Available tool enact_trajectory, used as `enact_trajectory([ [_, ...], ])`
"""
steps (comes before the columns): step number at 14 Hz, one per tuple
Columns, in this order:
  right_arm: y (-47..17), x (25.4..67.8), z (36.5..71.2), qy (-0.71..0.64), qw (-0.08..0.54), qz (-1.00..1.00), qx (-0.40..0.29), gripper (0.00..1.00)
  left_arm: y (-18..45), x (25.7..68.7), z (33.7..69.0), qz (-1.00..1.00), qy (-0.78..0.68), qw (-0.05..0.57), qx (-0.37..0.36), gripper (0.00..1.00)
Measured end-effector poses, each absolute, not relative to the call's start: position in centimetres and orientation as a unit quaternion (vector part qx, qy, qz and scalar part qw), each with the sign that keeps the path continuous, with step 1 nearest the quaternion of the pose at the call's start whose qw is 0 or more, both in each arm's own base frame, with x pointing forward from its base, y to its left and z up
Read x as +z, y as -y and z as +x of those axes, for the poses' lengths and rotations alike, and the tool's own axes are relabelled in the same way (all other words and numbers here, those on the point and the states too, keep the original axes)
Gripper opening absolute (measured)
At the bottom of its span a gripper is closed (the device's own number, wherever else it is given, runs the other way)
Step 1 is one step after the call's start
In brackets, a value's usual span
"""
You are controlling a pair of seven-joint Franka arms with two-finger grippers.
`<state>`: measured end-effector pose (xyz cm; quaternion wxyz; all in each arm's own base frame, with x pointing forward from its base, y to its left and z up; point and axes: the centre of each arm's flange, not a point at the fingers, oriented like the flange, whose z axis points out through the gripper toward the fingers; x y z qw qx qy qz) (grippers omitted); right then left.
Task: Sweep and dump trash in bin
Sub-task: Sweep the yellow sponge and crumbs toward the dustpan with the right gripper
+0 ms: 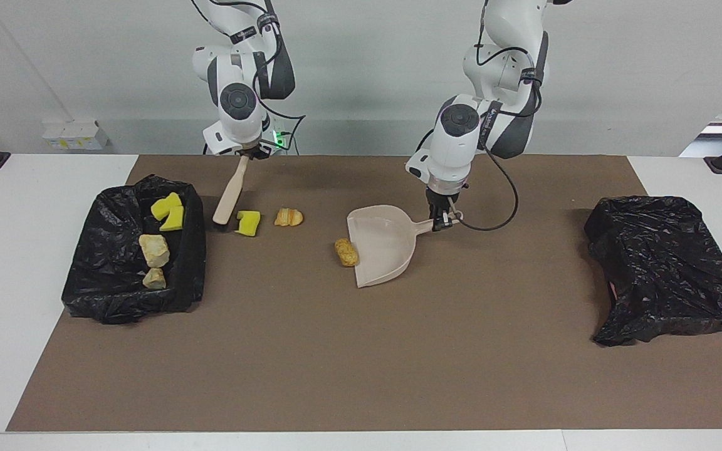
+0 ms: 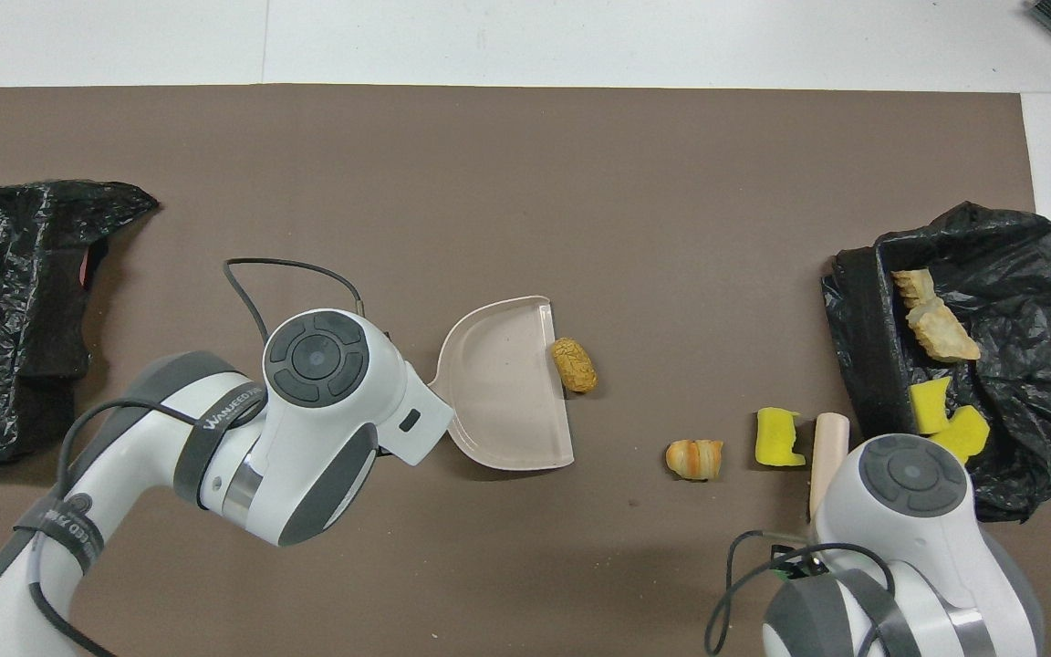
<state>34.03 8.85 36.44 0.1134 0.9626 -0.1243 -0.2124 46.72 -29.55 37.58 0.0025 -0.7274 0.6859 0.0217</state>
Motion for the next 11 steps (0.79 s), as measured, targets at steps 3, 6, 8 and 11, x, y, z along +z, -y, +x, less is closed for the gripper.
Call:
enact_trajectory([
  [3,-11.7,35.9,34.1,0.127,0.051,0.970,-0.200,0.26,29.7,37.5,46.1,-0.731,-0.682,0.003,0.023,0.31],
  [6,-15.4,36.0,34.3,0.124,-0.011,0.975,-0.184,0.26,29.6,37.5,45.9,-0.732,-0.680,0.003,0.024,0.31],
  [8,-18.6,36.8,34.7,0.106,-0.042,0.978,-0.176,0.26,29.6,37.5,45.8,-0.733,-0.680,0.003,0.025,0.31],
  [11,-24.1,39.0,36.3,0.084,-0.097,0.980,-0.153,0.26,29.5,37.0,45.6,-0.734,-0.679,0.002,0.028,0.31],
])
